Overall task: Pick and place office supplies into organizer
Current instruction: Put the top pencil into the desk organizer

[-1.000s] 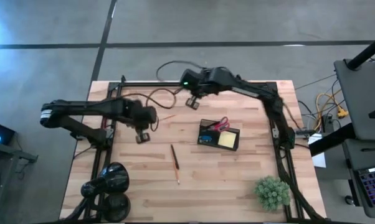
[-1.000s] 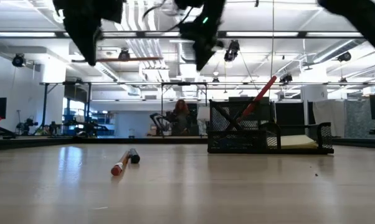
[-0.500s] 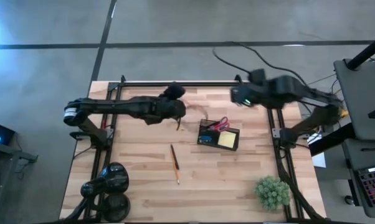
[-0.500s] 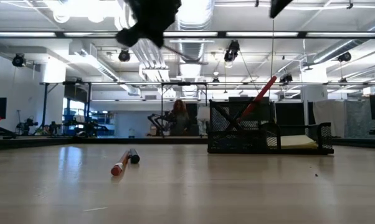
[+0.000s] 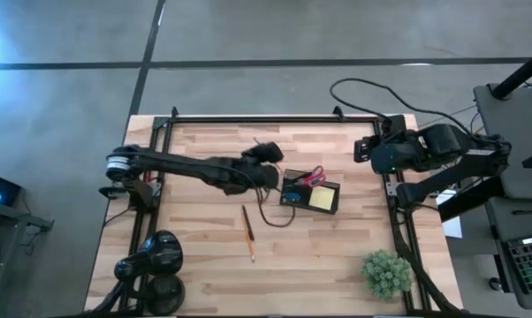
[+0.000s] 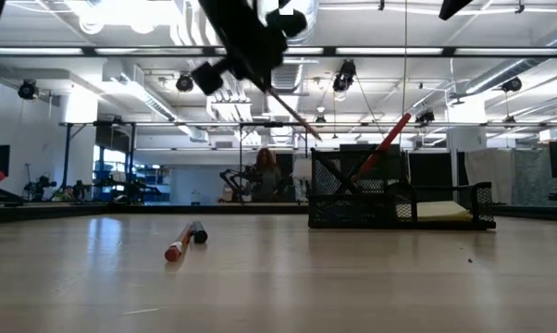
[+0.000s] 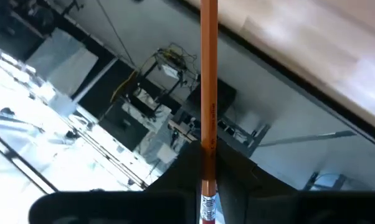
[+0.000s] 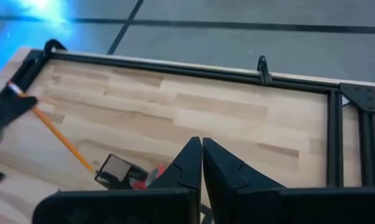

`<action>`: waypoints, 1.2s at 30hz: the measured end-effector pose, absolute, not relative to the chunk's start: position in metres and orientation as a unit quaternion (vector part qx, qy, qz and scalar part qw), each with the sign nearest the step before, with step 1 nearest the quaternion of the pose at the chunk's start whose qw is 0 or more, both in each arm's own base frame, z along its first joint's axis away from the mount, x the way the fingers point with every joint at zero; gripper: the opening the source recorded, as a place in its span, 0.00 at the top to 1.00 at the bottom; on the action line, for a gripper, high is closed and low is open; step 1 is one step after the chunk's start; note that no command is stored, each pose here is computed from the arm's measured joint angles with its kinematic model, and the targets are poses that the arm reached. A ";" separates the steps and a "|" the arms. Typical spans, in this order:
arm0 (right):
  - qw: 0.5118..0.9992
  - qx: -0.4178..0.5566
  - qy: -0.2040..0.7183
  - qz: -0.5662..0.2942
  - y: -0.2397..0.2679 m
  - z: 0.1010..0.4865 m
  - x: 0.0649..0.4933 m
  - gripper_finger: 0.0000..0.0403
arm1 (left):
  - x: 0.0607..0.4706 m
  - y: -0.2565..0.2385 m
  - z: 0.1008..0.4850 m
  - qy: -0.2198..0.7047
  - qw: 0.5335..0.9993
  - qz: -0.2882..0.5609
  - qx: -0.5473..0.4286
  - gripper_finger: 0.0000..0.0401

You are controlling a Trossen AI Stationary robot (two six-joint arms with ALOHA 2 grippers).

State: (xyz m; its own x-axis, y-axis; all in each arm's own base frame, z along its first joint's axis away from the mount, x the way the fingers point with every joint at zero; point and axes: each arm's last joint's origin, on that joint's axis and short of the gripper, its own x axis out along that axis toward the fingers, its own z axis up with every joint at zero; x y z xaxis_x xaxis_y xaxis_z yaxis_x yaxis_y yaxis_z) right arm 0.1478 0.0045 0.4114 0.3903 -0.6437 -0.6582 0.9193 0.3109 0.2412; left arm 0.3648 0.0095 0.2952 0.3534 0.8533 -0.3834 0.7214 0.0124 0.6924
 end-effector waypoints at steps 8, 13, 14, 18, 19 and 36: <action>0.789 0.266 0.266 -0.485 0.006 0.410 0.152 0.98 | 0.394 0.008 0.253 0.585 0.408 0.073 0.697 0.96; 0.793 0.247 0.279 -0.481 0.006 0.408 0.154 0.98 | 0.401 0.007 0.269 0.571 0.425 0.078 0.698 0.96; 0.794 0.245 0.281 -0.480 0.006 0.408 0.154 0.98 | 0.403 0.007 0.273 0.565 0.433 0.076 0.698 0.96; 0.795 0.240 0.284 -0.480 0.006 0.408 0.154 0.98 | 0.415 0.006 0.267 0.561 0.436 0.062 0.701 0.96; 0.795 0.239 0.284 -0.480 0.006 0.408 0.154 0.98 | 0.419 0.006 0.259 0.566 0.429 0.054 0.702 0.96; 0.800 0.227 0.301 -0.468 0.006 0.409 0.152 0.98 | 0.440 0.001 0.231 0.568 0.435 0.027 0.698 0.93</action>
